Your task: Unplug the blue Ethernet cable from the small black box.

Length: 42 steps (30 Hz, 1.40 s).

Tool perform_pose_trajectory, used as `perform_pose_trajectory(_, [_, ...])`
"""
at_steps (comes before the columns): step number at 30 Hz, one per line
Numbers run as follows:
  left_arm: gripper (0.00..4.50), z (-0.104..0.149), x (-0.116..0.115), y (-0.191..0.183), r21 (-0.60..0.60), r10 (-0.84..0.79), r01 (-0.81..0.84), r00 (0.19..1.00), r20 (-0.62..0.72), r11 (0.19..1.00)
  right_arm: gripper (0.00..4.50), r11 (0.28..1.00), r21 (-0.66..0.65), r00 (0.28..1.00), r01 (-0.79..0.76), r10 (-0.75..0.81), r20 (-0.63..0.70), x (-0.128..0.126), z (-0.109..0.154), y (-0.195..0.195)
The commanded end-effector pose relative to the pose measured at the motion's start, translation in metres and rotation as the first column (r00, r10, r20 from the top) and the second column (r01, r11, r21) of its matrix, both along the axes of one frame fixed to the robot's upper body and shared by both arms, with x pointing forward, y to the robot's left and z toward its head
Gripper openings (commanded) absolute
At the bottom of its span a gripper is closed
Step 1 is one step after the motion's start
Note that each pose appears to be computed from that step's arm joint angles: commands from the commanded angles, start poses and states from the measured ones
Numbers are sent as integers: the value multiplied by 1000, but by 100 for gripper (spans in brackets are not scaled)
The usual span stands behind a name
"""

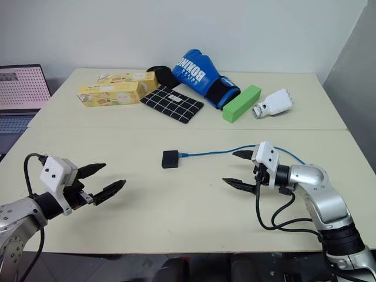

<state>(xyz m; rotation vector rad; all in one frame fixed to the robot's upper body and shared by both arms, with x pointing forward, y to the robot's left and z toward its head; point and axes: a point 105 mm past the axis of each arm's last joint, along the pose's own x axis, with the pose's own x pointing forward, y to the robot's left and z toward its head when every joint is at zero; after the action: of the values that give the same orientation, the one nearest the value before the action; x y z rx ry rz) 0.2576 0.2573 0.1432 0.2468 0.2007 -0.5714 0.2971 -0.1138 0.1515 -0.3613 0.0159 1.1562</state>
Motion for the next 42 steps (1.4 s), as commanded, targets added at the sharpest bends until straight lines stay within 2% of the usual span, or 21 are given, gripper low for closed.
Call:
perform_pose_trajectory(1, [450,9,-2,0,18,-33,33,999,26,999,449,1000,11,998,-18,17,55,-3,17,1])
perform_pose_trajectory(19, [450,10,-7,-13,-11,-66,66,998,15,998,449,1000,4,999,-14,13,36,2,12,6])
perform_pose_trajectory(28, [450,0,-14,-16,43,-198,200,979,-44,979,449,999,2,998,-39,39,44,33,-7,60])
perform_pose_trajectory(31, [450,2,-13,-14,24,-209,211,977,-51,977,449,999,-14,998,-50,50,30,47,-12,79])
perform_pose_trajectory(35, [450,0,-23,-18,27,-279,283,953,-116,959,449,991,-114,996,-77,80,30,74,-25,105])
perform_pose_trajectory(42, [450,6,-25,-7,-16,-234,234,965,-114,972,449,971,-215,994,-106,111,10,92,-37,131])
